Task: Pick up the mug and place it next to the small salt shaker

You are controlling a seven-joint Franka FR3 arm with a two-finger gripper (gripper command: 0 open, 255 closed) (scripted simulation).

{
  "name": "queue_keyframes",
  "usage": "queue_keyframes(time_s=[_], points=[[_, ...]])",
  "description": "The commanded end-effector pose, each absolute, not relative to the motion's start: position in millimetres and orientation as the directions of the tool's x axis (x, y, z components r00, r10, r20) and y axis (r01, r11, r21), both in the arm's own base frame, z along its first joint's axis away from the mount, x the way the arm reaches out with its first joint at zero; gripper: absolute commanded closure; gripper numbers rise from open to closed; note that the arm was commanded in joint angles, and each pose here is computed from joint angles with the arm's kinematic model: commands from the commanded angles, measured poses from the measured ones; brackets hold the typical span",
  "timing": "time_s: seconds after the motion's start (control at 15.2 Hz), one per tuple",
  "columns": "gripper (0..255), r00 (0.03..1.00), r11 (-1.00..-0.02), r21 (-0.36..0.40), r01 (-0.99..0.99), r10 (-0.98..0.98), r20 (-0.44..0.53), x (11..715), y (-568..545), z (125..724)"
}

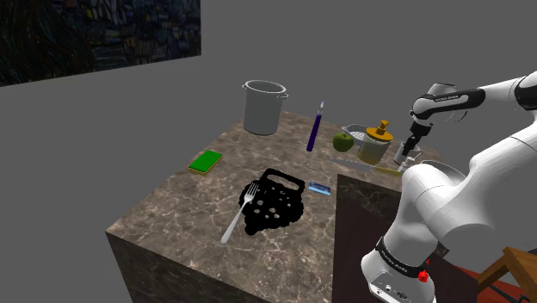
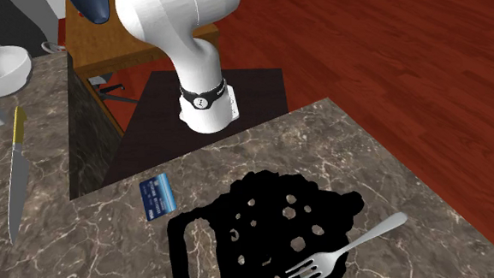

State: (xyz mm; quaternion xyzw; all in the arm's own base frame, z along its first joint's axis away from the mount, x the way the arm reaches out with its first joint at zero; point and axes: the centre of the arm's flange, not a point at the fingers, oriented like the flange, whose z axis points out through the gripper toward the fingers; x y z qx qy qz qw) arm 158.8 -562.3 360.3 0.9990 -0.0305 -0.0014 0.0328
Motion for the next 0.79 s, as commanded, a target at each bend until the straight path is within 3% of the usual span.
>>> queue_keyframes(time_s=[0.0, 0.2, 0.73], points=[[0, 0.998, -0.996, 0.066, -0.061, -0.061, -0.001, 158.8, -561.4, 373.5], [0, 0.998, -0.996, 0.066, -0.061, -0.061, -0.001, 159.0, -559.0, 410.2], [0, 0.998, -0.996, 0.066, -0.061, -0.061, -0.001, 159.0, -559.0, 410.1]])
